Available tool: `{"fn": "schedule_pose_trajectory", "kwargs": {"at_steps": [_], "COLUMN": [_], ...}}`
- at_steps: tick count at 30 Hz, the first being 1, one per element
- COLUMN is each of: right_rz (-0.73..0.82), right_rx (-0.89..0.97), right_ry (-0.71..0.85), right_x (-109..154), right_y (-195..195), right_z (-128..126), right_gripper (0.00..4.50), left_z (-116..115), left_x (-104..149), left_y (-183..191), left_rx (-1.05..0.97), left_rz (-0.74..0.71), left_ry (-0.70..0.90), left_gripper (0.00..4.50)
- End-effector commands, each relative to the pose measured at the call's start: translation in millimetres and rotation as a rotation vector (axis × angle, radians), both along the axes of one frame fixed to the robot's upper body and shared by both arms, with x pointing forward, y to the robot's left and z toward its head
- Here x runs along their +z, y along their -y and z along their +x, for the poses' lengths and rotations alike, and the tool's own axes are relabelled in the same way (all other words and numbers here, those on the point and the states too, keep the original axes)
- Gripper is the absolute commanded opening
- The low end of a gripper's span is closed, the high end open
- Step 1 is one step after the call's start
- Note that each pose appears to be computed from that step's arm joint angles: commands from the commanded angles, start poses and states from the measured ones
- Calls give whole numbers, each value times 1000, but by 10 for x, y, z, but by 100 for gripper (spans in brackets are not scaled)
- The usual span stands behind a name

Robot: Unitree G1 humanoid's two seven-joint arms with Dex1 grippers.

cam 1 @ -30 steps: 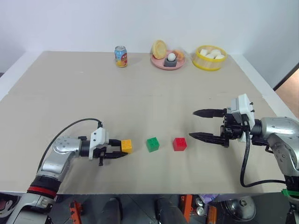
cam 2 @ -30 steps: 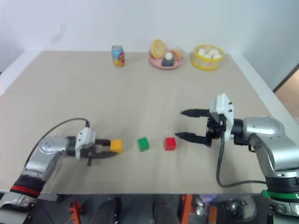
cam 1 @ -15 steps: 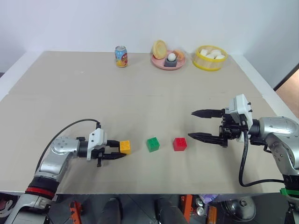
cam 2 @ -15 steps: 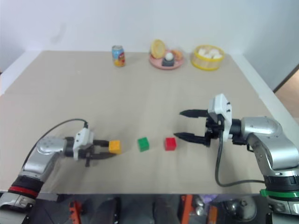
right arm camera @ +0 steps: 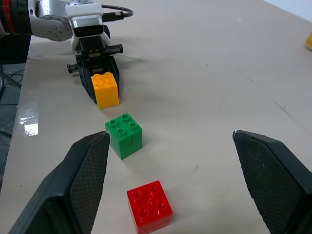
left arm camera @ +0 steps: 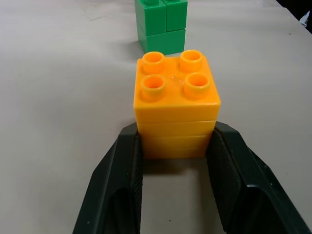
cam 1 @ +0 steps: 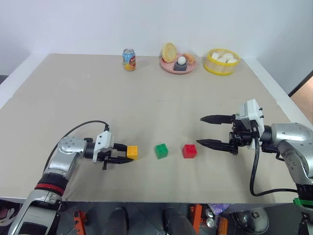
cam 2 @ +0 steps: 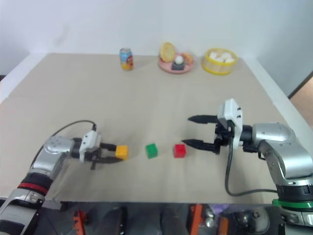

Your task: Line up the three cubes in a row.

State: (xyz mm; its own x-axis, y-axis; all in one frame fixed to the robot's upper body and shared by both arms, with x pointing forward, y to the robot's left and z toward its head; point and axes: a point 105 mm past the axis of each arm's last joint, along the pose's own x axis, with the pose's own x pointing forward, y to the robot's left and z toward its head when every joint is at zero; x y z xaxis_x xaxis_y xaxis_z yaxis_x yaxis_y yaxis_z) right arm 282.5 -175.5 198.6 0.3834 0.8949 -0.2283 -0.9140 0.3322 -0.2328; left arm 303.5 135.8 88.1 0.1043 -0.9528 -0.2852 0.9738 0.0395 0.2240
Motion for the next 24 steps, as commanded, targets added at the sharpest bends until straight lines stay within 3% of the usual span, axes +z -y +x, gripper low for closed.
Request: {"fn": "schedule_pose_trajectory", "kwargs": {"at_steps": [1,6,8,14,24], "right_rz": [0,1,2,2,15], "right_rx": [-5,-7,-6,-2,9], "right_ry": [61,65,66,69,78], "right_x": [151,163,167,177,213], "right_y": [20,19,15,8,-17], "right_z": [-36,-30,-26,-10,47], "right_gripper": [417,417,417,417,417], "left_z": [10,-9,-25,22,-43], "left_x": [-26,-56,-78,-45,52], "left_y": [-14,0,-3,-11,-148], "left_rx": [-5,-24,-36,-8,19], "left_rz": [13,19,28,19,-4], "left_ry": [4,6,-7,43,41], "left_gripper": [128,128,232,427,427]}}
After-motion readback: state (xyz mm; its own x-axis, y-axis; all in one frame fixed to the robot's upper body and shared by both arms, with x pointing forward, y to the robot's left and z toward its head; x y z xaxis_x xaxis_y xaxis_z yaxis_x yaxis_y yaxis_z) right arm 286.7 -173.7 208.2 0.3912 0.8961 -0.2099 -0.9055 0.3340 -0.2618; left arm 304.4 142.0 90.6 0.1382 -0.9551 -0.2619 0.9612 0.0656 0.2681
